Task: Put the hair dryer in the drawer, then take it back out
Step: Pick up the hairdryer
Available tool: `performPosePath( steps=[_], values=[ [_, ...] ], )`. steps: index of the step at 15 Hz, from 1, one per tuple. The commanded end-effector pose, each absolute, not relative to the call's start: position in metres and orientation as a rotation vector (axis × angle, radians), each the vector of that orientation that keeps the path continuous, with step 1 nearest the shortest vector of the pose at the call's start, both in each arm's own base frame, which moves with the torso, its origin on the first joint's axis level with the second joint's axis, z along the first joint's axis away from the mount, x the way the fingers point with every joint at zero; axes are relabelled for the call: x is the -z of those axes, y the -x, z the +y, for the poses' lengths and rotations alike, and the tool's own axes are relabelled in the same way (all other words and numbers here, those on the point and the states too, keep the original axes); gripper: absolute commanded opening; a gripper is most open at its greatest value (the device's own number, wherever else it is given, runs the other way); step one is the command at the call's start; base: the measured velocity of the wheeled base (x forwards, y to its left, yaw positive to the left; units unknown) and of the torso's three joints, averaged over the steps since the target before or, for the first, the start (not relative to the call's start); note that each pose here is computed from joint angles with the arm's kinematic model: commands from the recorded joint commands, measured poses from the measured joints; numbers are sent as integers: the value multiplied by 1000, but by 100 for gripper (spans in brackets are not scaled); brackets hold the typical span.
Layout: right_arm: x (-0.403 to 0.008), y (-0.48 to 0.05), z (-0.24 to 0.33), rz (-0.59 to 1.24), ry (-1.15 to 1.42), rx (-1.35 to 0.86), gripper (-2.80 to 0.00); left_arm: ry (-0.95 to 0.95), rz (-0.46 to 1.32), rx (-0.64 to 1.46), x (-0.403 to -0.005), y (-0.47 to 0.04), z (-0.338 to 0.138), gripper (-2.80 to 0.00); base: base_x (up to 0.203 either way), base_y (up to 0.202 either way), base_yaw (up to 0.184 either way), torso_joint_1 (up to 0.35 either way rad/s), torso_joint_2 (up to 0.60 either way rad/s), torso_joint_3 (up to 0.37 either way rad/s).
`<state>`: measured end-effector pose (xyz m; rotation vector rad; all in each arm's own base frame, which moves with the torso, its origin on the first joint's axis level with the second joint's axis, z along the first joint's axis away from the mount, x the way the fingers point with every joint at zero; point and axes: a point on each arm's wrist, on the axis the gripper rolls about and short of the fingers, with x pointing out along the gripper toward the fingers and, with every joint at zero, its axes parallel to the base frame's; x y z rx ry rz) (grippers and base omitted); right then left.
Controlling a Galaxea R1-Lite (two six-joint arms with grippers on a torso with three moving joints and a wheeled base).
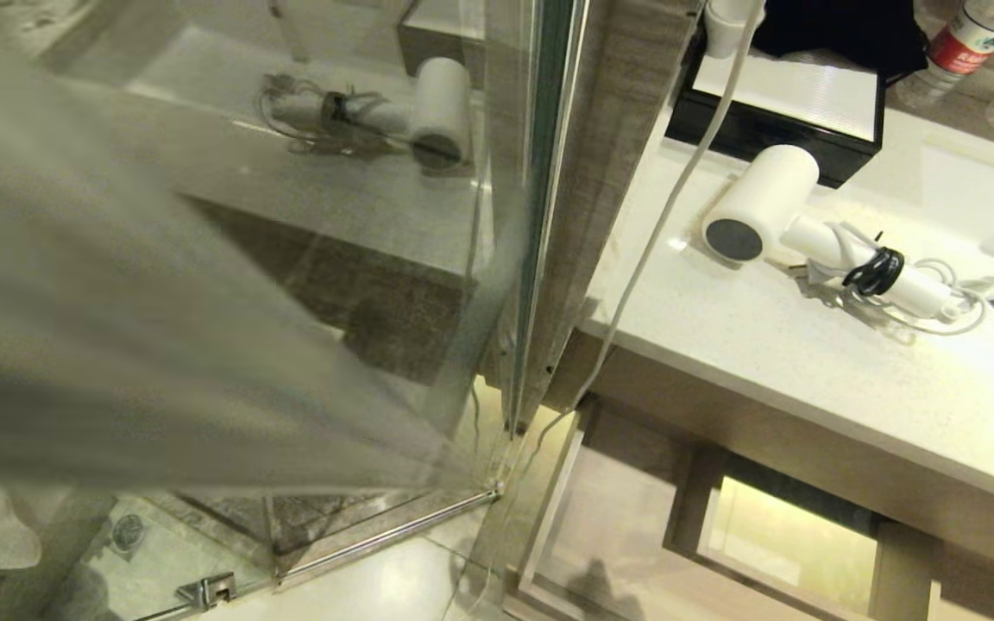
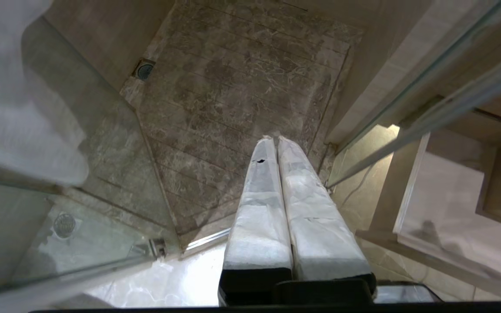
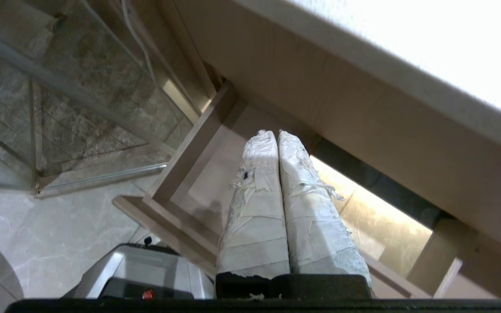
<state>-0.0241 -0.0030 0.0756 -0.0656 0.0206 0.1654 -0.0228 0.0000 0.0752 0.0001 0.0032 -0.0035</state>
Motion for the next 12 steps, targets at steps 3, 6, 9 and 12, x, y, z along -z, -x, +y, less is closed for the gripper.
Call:
performPosePath(
  steps=[3,6,9,12],
  values=[
    [-75,27,-3,-18,68,-162,-280,0,5,3,-75,23,0,-280,0,0,0,240,-166,65],
    [-75,27,-4,-17,57,-160,-280,0,5,3,-75,23,0,-280,0,0,0,32,-19,23],
    [-75,27,-3,-19,69,-165,-280,0,4,4,-75,23,0,-280,0,0,0,0,0,0],
    [-84,30,-4,-61,81,-161,-280,0,4,4,-75,23,0,-280,0,0,0,0,0,0]
  ],
)
